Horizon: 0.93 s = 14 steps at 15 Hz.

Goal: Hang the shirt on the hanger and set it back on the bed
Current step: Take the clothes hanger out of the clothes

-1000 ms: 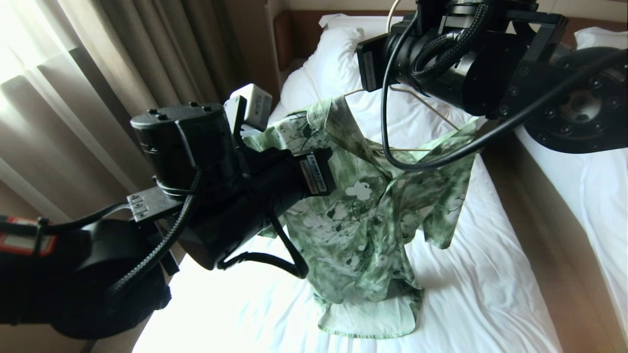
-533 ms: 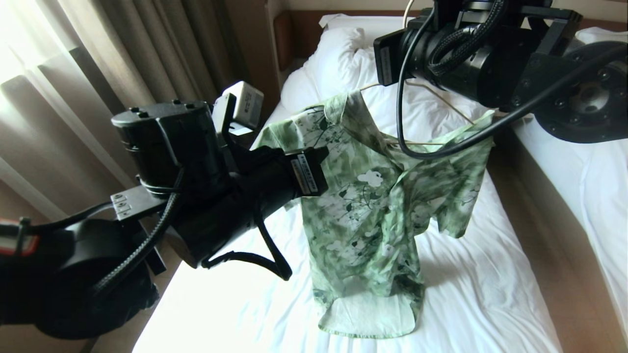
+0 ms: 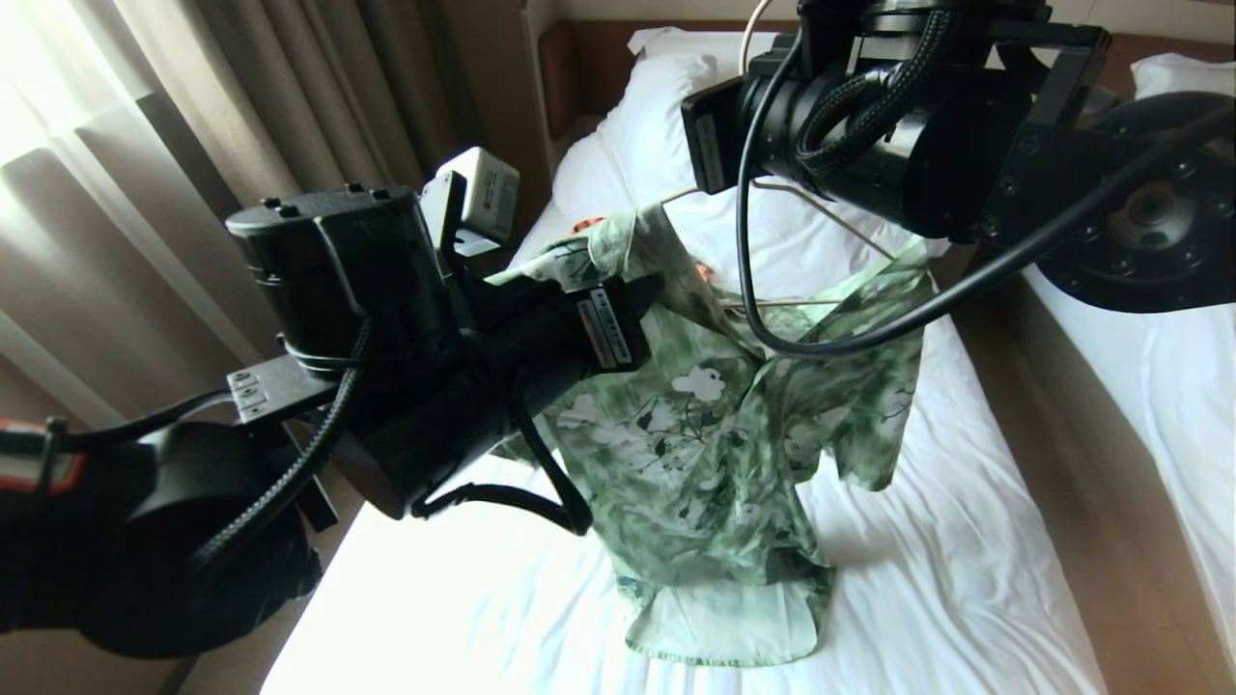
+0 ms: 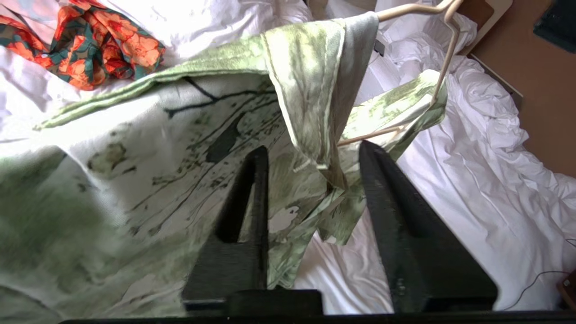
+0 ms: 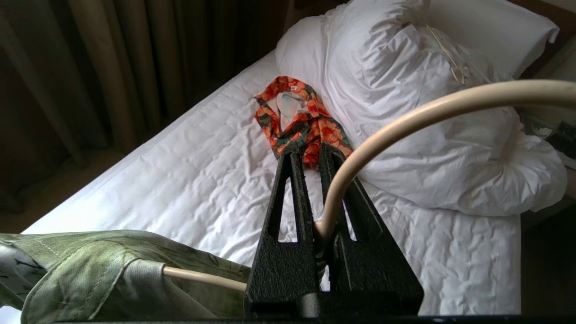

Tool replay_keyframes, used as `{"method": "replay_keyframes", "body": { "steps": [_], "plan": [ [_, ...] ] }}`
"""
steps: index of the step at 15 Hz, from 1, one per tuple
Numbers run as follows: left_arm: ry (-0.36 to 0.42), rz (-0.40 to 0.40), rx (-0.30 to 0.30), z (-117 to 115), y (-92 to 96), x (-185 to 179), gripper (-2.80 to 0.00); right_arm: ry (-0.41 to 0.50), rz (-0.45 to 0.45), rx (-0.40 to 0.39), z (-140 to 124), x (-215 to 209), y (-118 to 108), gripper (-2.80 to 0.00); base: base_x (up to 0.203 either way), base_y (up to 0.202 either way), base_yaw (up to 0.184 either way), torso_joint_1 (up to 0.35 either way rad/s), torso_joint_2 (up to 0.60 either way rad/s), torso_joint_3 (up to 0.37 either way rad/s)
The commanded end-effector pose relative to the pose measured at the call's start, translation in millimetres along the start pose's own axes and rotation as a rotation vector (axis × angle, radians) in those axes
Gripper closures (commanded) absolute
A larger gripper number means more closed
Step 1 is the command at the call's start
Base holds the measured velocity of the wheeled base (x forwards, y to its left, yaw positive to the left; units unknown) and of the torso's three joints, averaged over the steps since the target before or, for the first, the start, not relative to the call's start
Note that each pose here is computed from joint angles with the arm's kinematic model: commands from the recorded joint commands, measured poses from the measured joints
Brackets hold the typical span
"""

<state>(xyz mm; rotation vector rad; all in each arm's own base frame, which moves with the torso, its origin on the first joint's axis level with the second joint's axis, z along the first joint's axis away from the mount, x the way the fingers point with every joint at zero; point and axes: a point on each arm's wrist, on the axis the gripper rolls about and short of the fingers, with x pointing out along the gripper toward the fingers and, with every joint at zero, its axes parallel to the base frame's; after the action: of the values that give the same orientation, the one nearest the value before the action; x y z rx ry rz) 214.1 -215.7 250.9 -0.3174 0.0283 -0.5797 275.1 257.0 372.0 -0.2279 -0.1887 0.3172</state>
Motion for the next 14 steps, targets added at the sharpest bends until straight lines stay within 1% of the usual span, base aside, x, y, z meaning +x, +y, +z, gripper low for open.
{"method": "replay_keyframes", "body": {
  "steps": [1,7,9,12,14],
  "plan": [
    [-0.006,0.003,-0.003,0.8,0.6,0.0,-2.8,-0.001,0.017,-0.001,0.3,-1.5,7.8,0.0,0.0,0.0,0.0,0.0,0.0,0.0],
    [-0.007,-0.001,-0.004,0.6,-0.4,-0.8,-2.8,0.001,0.053,0.004,-1.0,-3.6,23.5,0.0,0.0,0.0,0.0,0.0,0.0,0.0],
    [-0.01,-0.009,-0.008,1.4,-1.9,-2.8,-2.8,0.003,0.054,0.004,-2.8,-2.0,25.2,0.0,0.0,0.0,0.0,0.0,0.0,0.0],
    [-0.052,-0.058,-0.021,2.0,-9.1,-9.8,-2.8,0.006,0.055,0.003,-5.4,1.1,27.8,0.0,0.0,0.0,0.0,0.0,0.0,0.0],
    [-0.044,-0.079,-0.022,-5.1,-14.4,-9.2,-2.8,0.004,0.075,0.02,-3.8,-1.9,35.3,0.0,0.0,0.0,0.0,0.0,0.0,0.0]
  ]
}}
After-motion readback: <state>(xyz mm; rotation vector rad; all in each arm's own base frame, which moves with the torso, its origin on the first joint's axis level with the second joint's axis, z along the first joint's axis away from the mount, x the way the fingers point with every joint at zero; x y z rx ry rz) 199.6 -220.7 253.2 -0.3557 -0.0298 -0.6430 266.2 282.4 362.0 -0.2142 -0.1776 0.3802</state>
